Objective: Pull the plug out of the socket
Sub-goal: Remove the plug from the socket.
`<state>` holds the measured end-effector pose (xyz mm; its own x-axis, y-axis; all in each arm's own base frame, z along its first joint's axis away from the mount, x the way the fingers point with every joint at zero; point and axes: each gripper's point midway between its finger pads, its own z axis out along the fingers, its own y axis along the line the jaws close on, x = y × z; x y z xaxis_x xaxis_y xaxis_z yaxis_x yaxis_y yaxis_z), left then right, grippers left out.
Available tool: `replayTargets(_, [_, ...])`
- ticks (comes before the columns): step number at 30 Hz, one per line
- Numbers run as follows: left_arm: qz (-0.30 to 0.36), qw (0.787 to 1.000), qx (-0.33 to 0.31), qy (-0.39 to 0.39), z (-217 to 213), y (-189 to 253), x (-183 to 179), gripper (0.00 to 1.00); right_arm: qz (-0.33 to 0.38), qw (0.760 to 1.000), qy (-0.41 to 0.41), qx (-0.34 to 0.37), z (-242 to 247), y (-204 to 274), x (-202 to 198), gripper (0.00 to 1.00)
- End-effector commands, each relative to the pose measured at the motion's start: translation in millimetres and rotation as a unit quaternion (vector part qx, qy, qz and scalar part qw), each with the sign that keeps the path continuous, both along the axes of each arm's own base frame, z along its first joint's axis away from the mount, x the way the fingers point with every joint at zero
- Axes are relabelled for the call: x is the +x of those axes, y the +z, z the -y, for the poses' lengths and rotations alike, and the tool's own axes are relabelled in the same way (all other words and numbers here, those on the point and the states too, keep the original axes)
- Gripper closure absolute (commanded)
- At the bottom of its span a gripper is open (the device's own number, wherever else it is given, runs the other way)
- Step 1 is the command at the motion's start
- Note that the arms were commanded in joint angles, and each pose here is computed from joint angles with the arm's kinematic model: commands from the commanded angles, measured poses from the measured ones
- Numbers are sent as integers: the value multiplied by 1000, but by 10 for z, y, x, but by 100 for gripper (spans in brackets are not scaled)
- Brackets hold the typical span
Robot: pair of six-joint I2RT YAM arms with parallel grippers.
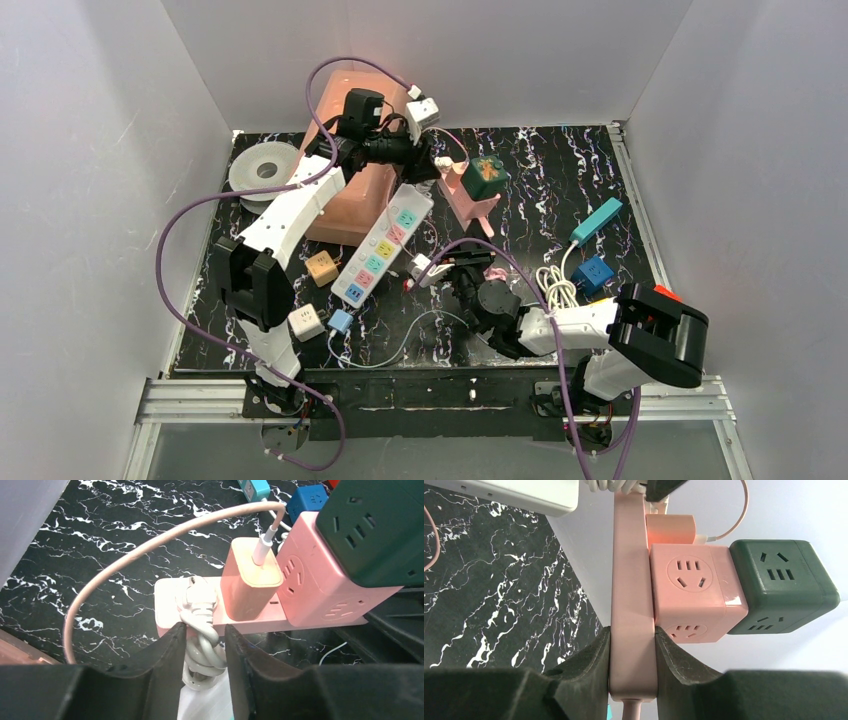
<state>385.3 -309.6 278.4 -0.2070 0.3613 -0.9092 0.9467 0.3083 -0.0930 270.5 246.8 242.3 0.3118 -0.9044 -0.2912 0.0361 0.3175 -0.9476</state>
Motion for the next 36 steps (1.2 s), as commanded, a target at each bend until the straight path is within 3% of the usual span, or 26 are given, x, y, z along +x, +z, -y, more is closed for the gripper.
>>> replayTargets(1, [3,1000,10,-15,35,52,-99,75,83,984,11,156,45,826,-87,99])
replayTargets(5, [0,1000,16,-14,38,51,-108,100,83,981,6,173,34,845,-80,99])
replayTargets(9, [2,1000,19,-13,27,52,-107,100,45,974,-17,223,24,810,-26,93])
replayTargets(12, [1,1000,17,-14,33,62,-118,100,-17,967,-9,253,-83,671,-48,74])
replayTargets(15, [0,1000,13,-16,35,93,-133,100,-84,958,15,272,-181,537,-127,63])
replayTargets(17, [1,1000,10,-17,41,113,-140,100,-111,952,19,285,-195,479,-157,48])
replayTargets(21, [6,1000,3,-17,47,175,-139,100,-138,949,33,283,-262,394,-236,29])
replayTargets(26, [11,1000,0,-17,48,217,-146,100,-201,935,54,289,-328,248,-383,21])
replayTargets(30, [16,1000,-4,-17,51,257,-150,100,-264,900,96,334,-313,379,-562,18])
replayTargets(36, [16,1000,-7,-15,54,275,-145,100,-332,816,167,442,-108,932,-813,15])
